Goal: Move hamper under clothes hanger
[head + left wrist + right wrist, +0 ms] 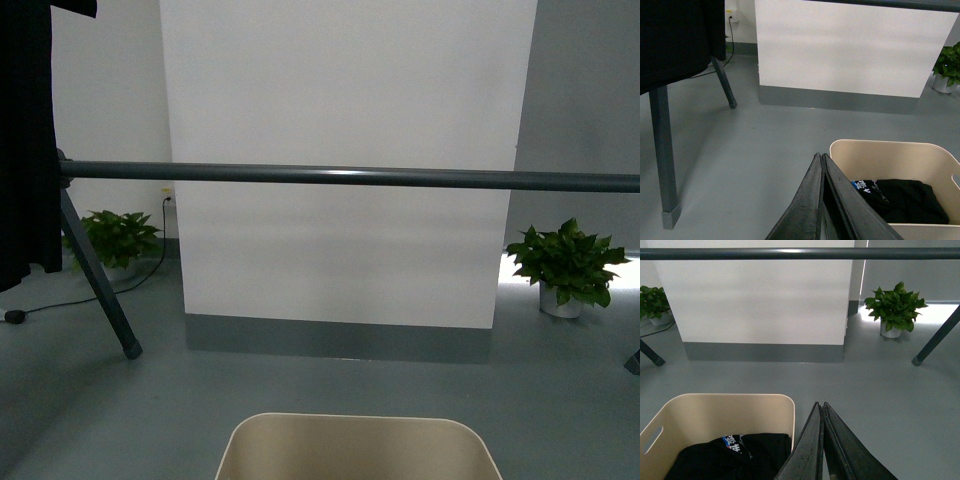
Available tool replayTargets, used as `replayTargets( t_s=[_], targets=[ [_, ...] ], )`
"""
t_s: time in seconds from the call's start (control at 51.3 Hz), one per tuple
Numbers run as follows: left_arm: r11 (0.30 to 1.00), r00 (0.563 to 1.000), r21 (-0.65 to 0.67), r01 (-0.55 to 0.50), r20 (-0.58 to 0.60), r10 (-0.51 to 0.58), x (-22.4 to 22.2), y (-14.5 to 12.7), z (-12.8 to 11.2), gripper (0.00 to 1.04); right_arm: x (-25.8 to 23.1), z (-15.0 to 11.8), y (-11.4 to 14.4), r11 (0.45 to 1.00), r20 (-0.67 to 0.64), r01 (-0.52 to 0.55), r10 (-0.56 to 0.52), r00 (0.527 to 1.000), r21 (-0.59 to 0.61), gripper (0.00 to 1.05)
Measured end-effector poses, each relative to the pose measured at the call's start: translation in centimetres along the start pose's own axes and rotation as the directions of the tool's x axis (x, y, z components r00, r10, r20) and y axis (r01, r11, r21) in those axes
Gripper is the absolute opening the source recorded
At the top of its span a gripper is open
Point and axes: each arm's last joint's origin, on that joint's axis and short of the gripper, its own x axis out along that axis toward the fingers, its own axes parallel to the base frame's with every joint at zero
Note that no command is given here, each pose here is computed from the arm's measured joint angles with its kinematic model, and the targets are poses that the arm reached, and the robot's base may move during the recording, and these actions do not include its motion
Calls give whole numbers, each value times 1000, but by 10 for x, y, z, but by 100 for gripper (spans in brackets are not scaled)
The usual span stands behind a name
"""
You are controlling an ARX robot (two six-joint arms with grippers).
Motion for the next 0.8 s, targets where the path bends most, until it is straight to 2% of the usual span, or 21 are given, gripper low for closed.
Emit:
replayTargets(
  t_s=[0.273,0.799],
  targets=[
    [1000,1000,0,0,7,0,-15,0,-10,3,-17,-14,0,1000,-5,0,0,1000,0,2],
    [1000,1000,0,0,28,0,-33,0,-5,3,-36,-8,0,1000,19,0,0,1000,0,2]
  ],
)
